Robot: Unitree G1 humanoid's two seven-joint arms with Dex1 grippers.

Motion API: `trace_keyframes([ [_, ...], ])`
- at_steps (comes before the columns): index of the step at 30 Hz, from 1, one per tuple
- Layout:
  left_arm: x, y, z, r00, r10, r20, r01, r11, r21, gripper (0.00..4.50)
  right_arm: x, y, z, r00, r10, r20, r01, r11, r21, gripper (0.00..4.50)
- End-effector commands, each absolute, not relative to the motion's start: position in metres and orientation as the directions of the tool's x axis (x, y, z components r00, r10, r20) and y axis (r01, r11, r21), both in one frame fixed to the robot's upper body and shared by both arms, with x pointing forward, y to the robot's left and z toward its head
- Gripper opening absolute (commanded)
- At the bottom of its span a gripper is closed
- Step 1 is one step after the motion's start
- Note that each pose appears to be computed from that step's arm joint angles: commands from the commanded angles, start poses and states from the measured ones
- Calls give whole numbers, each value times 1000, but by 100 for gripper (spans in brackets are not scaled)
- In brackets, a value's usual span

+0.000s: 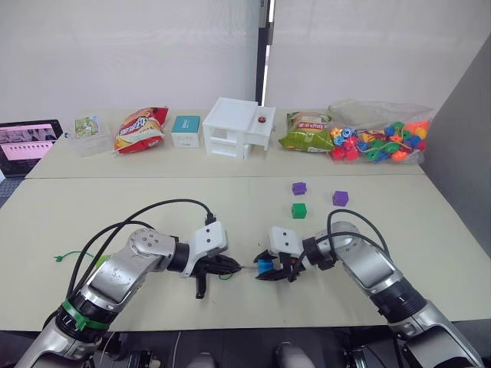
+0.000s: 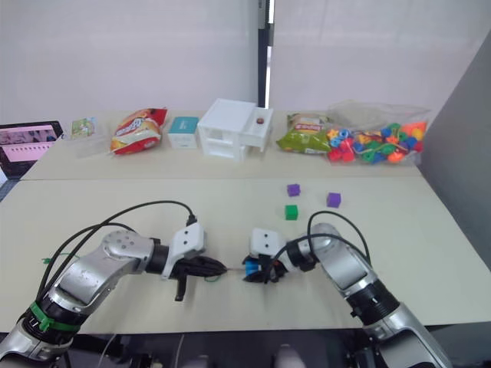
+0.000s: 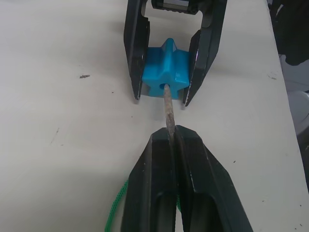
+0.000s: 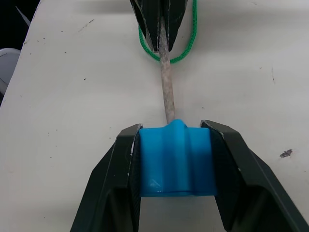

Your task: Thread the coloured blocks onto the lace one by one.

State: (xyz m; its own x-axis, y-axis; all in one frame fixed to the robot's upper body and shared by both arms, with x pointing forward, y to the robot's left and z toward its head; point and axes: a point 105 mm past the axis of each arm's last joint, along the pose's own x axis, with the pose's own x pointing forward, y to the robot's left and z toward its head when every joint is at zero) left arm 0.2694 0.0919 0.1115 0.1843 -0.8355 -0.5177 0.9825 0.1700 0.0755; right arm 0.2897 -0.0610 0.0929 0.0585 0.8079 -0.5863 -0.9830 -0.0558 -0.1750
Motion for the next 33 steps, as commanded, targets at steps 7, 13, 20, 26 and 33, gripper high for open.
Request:
trace_keyframes([
  [7, 266, 78, 119, 163, -858, -488, 986, 126, 108, 0, 287, -63, 86, 49, 795, -604, -989, -47, -142, 139],
  [13, 268, 67, 117, 146, -862, -485, 988, 100, 120, 0, 285, -61, 88, 43, 799, -600, -988, -53, -142, 139],
  [20, 276, 43, 108, 126, -864, -487, 987, 59, 150, 0, 282, -57, 90, 38, 802, -596, -988, -59, -142, 139],
  [26, 275, 30, 109, 102, -877, -469, 988, 33, 154, 0, 280, -53, 91, 43, 809, -586, -988, -54, -146, 139],
  [33, 276, 56, 119, 126, -879, -459, 990, 83, 112, 162, 281, -55, 91, 53, 809, -585, -988, -41, -147, 139],
])
